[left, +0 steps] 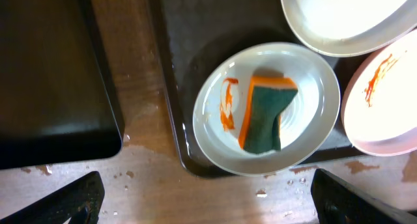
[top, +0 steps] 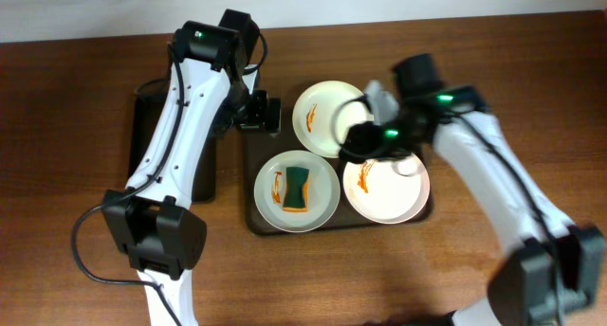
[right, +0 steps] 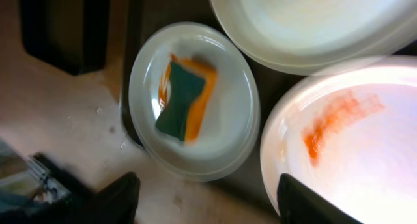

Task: Clean dirty plates on tray and stack at the side
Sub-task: 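Hold the lower-left plate rim with the right gripper and scrub with the sponge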

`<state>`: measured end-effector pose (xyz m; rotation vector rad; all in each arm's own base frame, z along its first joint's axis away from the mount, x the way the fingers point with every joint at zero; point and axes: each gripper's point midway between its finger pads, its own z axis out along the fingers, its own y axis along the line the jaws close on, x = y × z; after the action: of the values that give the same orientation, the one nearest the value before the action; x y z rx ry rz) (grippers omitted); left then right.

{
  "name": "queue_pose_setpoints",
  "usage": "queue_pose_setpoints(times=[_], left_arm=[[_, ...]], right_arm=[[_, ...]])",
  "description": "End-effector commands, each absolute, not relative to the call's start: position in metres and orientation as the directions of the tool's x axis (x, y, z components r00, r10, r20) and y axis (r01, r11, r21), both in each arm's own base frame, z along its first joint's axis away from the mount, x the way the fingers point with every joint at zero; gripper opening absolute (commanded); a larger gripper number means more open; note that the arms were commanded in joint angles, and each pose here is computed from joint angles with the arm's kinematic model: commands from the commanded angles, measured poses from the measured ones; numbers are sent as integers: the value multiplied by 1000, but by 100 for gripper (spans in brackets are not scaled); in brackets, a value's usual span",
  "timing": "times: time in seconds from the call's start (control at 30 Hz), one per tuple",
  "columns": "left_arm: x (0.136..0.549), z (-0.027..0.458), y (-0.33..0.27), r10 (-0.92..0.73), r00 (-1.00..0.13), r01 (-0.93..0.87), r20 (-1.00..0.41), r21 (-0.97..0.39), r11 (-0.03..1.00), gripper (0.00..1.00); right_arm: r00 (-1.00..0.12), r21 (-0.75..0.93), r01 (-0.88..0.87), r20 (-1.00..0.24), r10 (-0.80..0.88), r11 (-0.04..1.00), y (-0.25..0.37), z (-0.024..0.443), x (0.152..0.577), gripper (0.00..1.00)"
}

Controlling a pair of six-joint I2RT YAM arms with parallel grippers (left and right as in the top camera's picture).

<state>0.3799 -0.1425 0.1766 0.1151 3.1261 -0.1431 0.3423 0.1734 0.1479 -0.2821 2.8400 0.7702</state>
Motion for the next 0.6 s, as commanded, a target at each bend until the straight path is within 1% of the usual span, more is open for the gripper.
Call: queue_pose_setpoints(times=[0.0,0.03,0.07,0.13,0.17,0.23,0.27,0.4,0.57], left_arm=[[379,176,-141,76,-997,76,-7,-85,993,100],[380,176,-141,76,-997,77,-12,-86,993,100],[381,175,-141,76,-997,77,-14,-87,993,100],[381,175,-142,76,-997,77,-15,-87,993,100],[381,175,-142,76,-997,77,-15,-88,993,100],[381,175,-142,77,-997,78,-13,-87,993,100],[381,175,-142,77,-997,78,-14,-87,993,100],[381,175,-142,77,-997,78,-14,-87,993,100],[381,175,-142,77,-997,78,-14,-87,993,100]], right_arm=[[-970,375,-217,-185,-156,901,180,102,358,74],[-975,369,-206,-155,-159,907,180,84,361,72],[-977,366,-201,-139,-160,909,180,76,361,67],[-979,365,-199,-114,-168,910,183,64,359,54],[-973,364,-227,-129,-193,903,190,60,358,53],[-964,282,-256,-148,-222,925,188,51,358,53],[-963,272,-259,-153,-224,927,188,49,358,53],[-959,279,-271,-157,-234,921,192,28,355,49],[-954,269,-297,-128,-272,916,204,9,346,49]])
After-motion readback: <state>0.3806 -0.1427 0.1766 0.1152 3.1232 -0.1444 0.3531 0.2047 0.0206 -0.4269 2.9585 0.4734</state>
